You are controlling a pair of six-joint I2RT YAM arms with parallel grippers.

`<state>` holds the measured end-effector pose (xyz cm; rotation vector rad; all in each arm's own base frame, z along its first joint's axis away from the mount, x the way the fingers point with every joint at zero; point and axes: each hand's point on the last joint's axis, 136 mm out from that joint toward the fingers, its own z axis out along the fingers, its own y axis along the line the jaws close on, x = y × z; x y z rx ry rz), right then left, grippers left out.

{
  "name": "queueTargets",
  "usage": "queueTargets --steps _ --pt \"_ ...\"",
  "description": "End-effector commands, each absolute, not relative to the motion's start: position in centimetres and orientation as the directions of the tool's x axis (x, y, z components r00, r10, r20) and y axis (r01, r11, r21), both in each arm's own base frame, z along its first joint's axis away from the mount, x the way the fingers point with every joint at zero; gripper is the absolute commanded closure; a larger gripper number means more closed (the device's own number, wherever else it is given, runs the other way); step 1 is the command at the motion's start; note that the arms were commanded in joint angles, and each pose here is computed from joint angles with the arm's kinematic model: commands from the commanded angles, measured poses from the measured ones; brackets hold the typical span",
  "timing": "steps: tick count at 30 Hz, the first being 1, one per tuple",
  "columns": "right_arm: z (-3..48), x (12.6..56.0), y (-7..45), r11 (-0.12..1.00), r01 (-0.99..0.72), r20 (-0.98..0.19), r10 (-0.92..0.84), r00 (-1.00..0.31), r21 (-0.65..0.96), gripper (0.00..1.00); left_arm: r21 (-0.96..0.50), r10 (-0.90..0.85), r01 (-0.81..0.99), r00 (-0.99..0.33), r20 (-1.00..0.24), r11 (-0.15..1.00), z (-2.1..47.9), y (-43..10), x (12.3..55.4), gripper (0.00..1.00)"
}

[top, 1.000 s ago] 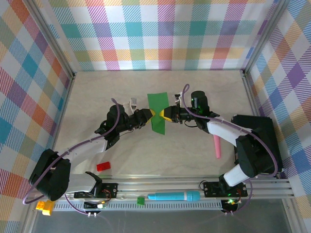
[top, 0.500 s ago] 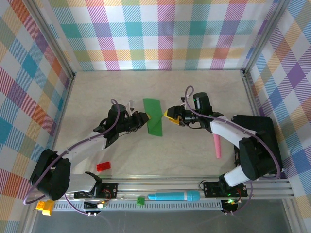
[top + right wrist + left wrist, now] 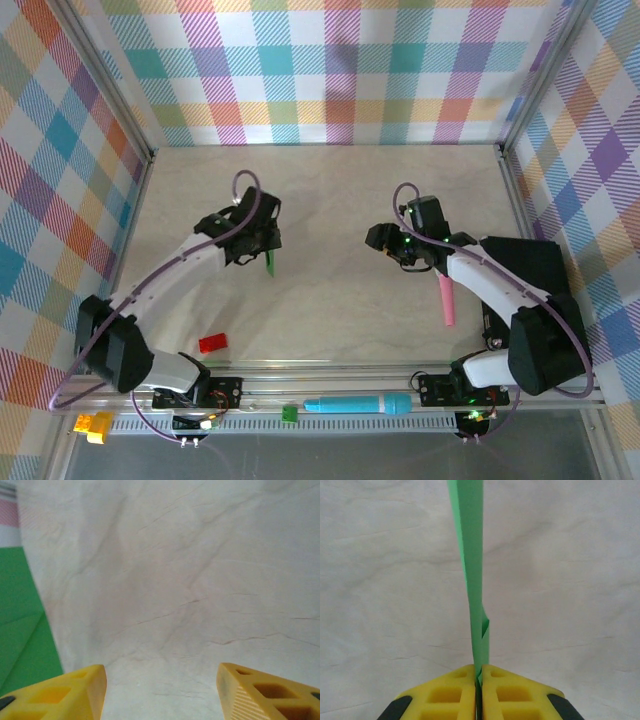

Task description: Fold a paper plane with a square sheet of paper (pick it up from the middle)

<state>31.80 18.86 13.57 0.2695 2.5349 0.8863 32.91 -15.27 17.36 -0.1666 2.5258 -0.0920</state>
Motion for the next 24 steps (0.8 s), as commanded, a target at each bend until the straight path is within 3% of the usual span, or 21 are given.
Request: queueTargets --steps 1,7,11,17,24 --pt "13.1 31.7 16.3 0.836 0.107 -0.372 0.35 -0.86 0.538 0.41 0.264 0.048 -0.108 -0.852 -0.522 0.959 16.5 -11.6 32.1 0.9" --pt "12.8 31.1 14.6 0.86 0.155 -0.391 0.373 -0.841 0.486 0.41 0.456 0.202 -0.034 -0.865 -0.46 0.889 14.8 -14.3 33.8 0.9" --pt "12.9 30.6 13.5 0.864 0.183 -0.41 0.396 -0.822 0.468 0.4 0.444 0.226 0.022 -0.882 -0.413 0.896 11.7 -17.7 34.3 0.89" --pt "13.0 29.7 12.5 0.866 0.212 -0.413 0.415 -0.811 0.454 0.4 0.182 0.122 0.06 -0.927 -0.354 0.982 6.6 -24.0 33.4 0.77" --pt "12.4 29.2 12.6 0.864 0.21 -0.395 0.409 -0.823 0.458 0.4 -0.154 0.026 0.082 -0.942 -0.336 0.985 7.0 -28.8 33.0 0.55"
